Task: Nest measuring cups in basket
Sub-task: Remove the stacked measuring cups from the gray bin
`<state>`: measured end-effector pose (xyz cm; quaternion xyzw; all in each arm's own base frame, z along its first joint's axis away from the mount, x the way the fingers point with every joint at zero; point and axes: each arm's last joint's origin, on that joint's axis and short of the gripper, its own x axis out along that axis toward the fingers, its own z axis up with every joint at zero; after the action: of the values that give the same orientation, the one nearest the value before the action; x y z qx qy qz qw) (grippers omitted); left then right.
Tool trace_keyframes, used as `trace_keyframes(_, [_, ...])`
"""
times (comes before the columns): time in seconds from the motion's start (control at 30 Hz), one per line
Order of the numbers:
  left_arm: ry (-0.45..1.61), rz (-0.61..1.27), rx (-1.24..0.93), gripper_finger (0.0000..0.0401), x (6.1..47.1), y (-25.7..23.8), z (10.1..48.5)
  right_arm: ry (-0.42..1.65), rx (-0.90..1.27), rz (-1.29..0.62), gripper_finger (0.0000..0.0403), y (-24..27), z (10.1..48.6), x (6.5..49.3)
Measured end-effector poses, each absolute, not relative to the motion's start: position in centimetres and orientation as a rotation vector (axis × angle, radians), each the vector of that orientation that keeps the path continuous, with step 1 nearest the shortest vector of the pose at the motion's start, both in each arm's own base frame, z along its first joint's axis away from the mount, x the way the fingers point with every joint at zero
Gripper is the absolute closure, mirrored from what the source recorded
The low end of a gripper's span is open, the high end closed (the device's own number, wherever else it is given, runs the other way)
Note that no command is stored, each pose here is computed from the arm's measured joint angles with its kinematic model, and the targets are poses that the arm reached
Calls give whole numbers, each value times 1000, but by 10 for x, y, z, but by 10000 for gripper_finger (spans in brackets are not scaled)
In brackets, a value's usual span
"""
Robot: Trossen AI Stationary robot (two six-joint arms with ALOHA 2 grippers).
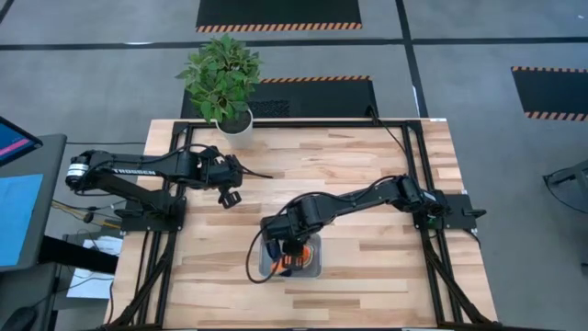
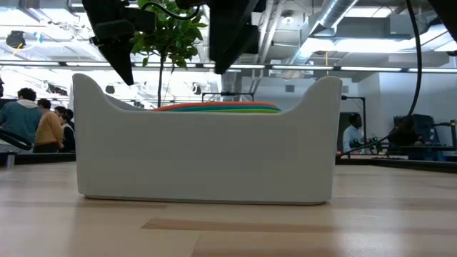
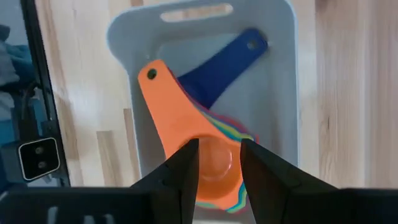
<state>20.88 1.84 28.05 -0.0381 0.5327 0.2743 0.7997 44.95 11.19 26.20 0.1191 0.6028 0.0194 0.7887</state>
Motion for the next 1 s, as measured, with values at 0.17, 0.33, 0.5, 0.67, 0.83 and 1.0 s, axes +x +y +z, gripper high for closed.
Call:
trace_keyframes(0.17, [1142,590,-85,401,209,18,281,1410,287,-75,269,110,259,438])
trace_keyframes(0.33, [1141,593,-88,401,209,18,281,1513,280,-160,281,107,257,427])
trace_keyframes(0.5, [1141,593,-88,401,209,18,280,1442,305,-152,273,108,258,434])
trace_keyframes(0.67, [1141,593,-88,401,209,18,281,1391,307,-171,226,108,259,438])
trace_keyframes(0.83, [1141,593,-88,401,209,18,280,1398,307,-151,169,114,241,439])
trace_keyframes(1.0, [1141,592,-87,401,209,18,280,1424,305,-110,155,126,228,435])
